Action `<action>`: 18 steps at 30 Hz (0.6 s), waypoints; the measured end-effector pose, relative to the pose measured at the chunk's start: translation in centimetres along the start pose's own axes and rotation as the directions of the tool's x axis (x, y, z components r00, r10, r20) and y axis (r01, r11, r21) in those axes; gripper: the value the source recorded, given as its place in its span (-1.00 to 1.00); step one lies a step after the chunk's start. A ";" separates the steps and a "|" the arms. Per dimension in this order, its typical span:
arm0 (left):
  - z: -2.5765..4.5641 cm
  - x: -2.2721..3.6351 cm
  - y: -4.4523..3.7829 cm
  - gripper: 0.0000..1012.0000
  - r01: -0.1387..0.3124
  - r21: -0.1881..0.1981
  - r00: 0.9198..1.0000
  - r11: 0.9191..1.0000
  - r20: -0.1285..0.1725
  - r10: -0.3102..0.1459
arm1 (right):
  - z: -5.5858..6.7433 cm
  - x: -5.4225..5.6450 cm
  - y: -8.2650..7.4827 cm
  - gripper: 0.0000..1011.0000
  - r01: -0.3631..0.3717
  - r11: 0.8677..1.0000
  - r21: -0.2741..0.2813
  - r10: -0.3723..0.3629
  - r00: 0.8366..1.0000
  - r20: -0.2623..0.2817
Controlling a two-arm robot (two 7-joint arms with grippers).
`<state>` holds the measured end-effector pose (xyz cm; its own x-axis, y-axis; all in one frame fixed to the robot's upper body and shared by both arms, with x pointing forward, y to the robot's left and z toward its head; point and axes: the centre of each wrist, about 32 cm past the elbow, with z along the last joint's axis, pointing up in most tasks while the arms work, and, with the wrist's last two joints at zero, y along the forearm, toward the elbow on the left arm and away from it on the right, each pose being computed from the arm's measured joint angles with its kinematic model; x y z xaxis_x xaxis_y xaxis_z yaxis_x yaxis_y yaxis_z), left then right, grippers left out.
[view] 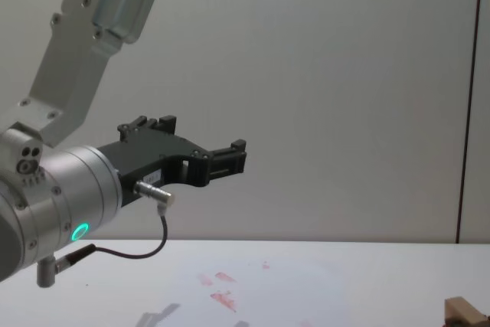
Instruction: Use the one hand to pick up the stamp and affix it onto the A4 paper.
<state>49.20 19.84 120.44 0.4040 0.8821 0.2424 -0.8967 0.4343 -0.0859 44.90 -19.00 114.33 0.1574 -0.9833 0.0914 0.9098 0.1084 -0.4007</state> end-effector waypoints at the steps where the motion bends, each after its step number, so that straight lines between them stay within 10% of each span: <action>1: 0.00 0.00 0.00 0.98 0.000 0.000 1.000 1.000 0.000 0.000 | 0.0 0.0 0.0 -0.51 0.000 1.000 0.000 0.000 1.000 0.000; 18: 0.00 0.00 0.00 0.98 0.000 0.000 1.000 1.000 0.000 0.000 | 1.0 0.1 0.2 -0.56 -0.014 0.995 0.094 0.014 1.000 0.007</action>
<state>49.20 19.84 120.44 0.4040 0.8821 0.2425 -0.8967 0.4343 -0.0859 45.48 -18.97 115.19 0.1724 -0.9807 0.0920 0.9397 0.1357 -0.3140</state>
